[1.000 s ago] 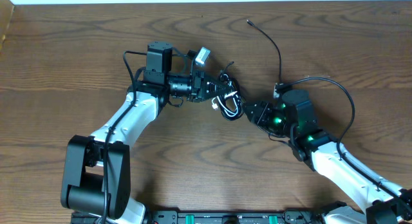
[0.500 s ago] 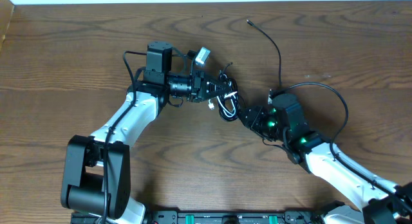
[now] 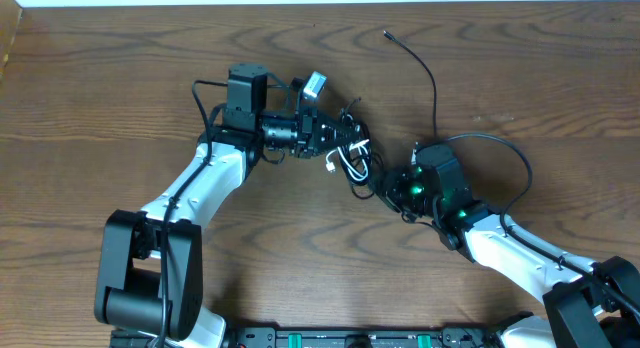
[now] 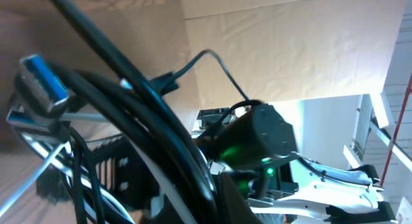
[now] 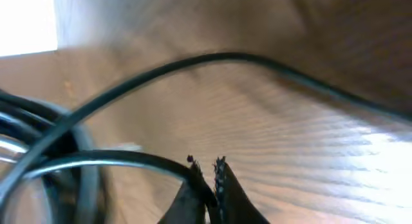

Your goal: Untangle cables

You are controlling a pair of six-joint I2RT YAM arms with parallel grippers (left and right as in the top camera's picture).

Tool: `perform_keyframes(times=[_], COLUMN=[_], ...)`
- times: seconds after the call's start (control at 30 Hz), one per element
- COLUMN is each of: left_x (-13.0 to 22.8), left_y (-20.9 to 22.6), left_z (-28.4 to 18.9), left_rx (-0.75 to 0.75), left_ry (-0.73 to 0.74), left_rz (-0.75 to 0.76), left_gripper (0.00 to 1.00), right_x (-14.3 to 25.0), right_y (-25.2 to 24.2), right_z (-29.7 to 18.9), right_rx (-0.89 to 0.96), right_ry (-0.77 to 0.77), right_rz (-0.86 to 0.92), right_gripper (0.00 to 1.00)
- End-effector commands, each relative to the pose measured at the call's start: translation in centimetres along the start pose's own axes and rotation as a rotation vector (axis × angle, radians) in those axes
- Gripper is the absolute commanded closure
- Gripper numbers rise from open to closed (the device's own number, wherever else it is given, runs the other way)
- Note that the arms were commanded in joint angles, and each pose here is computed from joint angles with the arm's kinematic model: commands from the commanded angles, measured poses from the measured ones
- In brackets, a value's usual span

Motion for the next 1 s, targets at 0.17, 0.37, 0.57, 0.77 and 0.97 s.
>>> perform_keyframes(times=[0.17, 0.37, 0.57, 0.77, 0.97], left_x=[-1.8, -3.8, -5.0, -4.8, -4.2], left_y=[-3.5, -3.5, -3.0, -2.3, -1.7], left_z=[-0.9, -4.6, -11.1, -17.4, -21.6], left_rx=[0.048, 0.046, 0.071, 0.087, 0.094], left_ry=[-0.127, -0.352, -0.538, -0.689, -0.797], left_rz=[0.072, 0.026, -0.021, -0.050, -0.061], left_gripper=[0.92, 0.93, 0.92, 0.92, 0.93], right_x=[2.4, 3.6, 3.5, 1.6, -0.5], right_y=[-1.5, -3.0, -5.5, -8.1, -10.6], right_z=[-0.1, -1.3, -4.6, -9.7, -14.5], right_rx=[0.060, 0.168, 0.439, 0.697, 0.808], right_ry=[0.200, 0.289, 0.249, 0.079, -0.091], right_rz=[-0.152, -0.198, -0.191, -0.078, 0.058], right_gripper=[0.99, 0.99, 0.99, 0.99, 0.99])
Point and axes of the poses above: each gripper's point midway between its finger pads, its own z axis out along the fingers, its own y axis along the line the jaws close on, x = y × z, the point moved 10 cm from there along -z, back along the fingers, and after that the axes turned 15 degrees about -z, right-handed, at the moved point
